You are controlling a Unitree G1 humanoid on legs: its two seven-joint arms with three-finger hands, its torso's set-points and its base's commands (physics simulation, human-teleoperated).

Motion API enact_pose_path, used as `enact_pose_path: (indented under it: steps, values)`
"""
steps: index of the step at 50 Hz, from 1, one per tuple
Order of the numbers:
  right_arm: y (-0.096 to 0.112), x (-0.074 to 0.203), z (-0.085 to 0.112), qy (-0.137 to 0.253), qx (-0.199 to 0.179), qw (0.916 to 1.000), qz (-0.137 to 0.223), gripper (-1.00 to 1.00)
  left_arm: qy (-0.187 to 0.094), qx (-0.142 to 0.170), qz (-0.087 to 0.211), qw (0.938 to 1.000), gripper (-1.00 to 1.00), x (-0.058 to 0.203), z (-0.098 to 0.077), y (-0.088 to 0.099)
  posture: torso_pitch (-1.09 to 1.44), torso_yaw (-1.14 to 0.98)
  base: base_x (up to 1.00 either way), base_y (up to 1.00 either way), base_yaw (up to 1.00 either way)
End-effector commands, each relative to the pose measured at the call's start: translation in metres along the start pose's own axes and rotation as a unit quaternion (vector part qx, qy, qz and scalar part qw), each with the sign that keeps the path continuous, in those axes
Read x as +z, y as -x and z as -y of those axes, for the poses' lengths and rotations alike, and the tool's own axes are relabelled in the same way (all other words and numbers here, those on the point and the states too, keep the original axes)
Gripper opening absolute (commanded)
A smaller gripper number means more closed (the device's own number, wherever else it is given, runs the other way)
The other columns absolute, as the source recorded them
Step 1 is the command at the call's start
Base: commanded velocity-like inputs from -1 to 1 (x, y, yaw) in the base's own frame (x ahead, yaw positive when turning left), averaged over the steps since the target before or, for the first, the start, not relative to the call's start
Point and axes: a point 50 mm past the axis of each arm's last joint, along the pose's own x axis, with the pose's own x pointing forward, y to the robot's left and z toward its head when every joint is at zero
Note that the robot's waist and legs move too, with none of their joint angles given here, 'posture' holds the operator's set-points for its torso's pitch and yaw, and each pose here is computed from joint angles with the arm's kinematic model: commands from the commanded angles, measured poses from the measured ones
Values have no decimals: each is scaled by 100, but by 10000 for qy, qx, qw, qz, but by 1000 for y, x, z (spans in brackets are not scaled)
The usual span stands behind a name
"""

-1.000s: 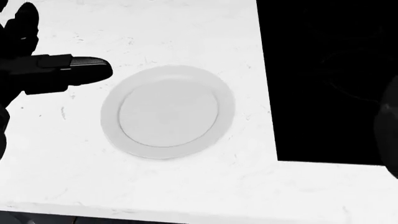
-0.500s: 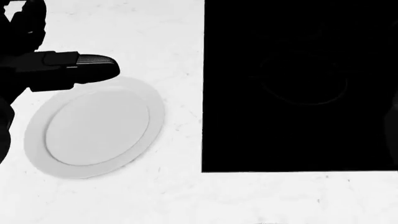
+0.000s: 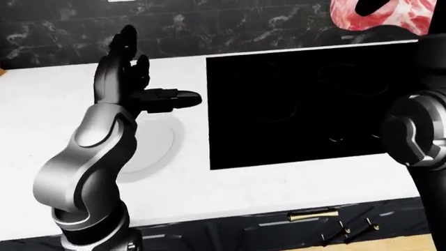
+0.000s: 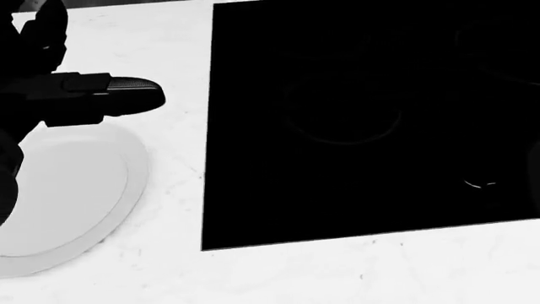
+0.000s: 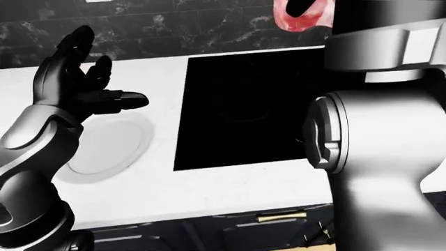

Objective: Pick the pork chop from the plate and place it in the pan.

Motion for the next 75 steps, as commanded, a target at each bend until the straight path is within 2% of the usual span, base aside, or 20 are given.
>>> enact_pose_path:
  steps: [1,33,75]
  values:
    - [17,11,10,112,-382,9990,226,-100,18,106,457,9989,100,17,-4,3,0,0,0,-41,0]
    - [18,7,10,102,-345,9992,188,-100,2,97,455,9989,100,16,-3,3,0,0,0,-41,0]
    - [27,9,20,220,-463,9985,182,-100,4,93,447,9990,100,18,-3,5,0,0,0,-13,0]
